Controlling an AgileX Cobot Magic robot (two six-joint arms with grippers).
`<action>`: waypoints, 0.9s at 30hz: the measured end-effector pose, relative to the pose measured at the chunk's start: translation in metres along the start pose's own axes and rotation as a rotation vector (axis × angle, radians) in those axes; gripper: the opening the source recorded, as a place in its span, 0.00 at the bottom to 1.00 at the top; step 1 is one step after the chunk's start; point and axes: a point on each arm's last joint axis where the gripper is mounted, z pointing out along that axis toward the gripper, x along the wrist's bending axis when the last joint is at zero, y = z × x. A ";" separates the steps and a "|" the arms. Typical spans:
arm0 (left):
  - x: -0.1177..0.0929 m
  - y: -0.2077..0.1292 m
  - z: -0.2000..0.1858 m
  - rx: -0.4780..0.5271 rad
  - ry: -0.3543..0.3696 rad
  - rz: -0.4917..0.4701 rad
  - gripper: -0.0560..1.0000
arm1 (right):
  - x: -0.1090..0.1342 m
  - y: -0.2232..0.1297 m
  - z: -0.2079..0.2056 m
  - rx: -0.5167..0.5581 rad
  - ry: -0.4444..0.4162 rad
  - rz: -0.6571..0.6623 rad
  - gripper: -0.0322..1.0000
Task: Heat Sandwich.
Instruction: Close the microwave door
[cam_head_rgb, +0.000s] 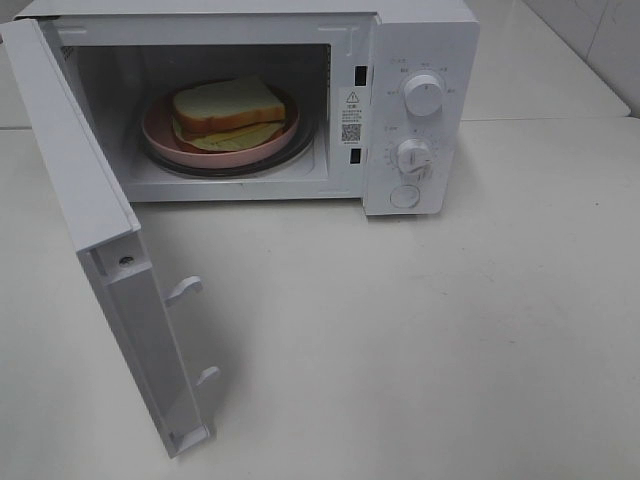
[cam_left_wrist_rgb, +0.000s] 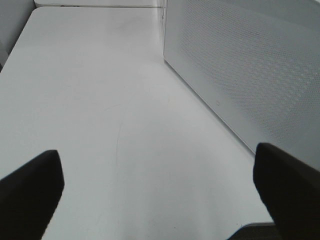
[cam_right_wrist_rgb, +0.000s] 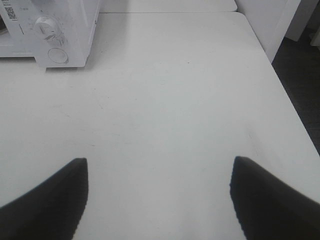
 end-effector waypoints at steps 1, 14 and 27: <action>0.000 0.000 0.000 0.000 0.000 0.000 0.97 | 0.000 0.000 0.000 0.000 0.000 0.000 0.76; 0.000 0.000 0.000 0.000 0.000 0.000 0.97 | 0.000 0.000 0.000 0.000 0.000 -0.001 0.76; 0.000 0.000 0.000 0.000 0.000 0.000 0.97 | 0.000 0.000 0.000 0.000 0.000 -0.001 0.76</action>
